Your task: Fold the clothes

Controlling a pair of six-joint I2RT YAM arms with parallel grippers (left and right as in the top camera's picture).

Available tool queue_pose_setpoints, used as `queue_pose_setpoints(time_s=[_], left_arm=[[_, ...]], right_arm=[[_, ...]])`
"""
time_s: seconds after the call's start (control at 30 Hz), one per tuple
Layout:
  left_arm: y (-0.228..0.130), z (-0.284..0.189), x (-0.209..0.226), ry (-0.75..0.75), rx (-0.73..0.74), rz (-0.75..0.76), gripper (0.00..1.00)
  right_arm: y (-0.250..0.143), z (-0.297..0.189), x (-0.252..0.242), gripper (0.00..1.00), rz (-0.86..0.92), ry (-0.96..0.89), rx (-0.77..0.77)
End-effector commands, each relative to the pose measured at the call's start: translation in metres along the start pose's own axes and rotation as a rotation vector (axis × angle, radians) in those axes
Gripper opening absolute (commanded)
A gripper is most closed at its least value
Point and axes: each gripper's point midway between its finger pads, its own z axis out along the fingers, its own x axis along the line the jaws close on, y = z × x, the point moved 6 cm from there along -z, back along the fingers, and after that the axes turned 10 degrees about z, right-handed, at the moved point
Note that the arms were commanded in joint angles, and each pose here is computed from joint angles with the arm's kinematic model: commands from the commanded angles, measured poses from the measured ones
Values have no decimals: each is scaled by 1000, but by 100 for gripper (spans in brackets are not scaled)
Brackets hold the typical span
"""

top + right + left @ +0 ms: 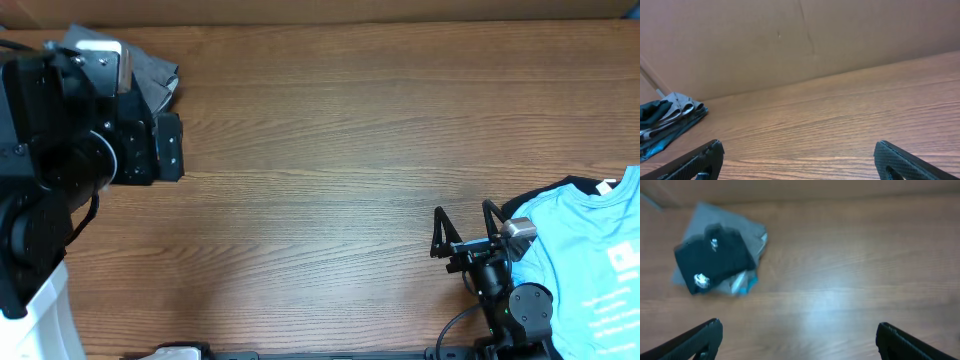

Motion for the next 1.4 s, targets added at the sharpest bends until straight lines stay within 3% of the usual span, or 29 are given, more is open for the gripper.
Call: queue_pose_setpoints(time_s=[0.0, 0.2, 0.37, 0.57, 0.8, 1.07, 1.37], left_arm=[[3, -10, -2, 12, -128, -10, 100], [-32, 20, -10, 1, -264, -1, 100], [-108, 63, -22, 21, -406, 7, 100], [-167, 90, -34, 15, -562, 18, 100], [-206, 119, -38, 46, -663, 21, 100], [-225, 139, -41, 66, -790, 30, 100], [-254, 179, -44, 47, -682, 20, 100]], right_arm=[[0, 0, -2, 100, -1, -11, -16], [0, 0, -2, 100, -1, -11, -16], [0, 0, -2, 100, -1, -11, -16], [0, 0, -2, 100, -1, -11, -16], [0, 0, -2, 100, -1, -11, -16], [0, 0, -3, 100, -1, -11, -16], [0, 0, -2, 100, -1, -11, -16]])
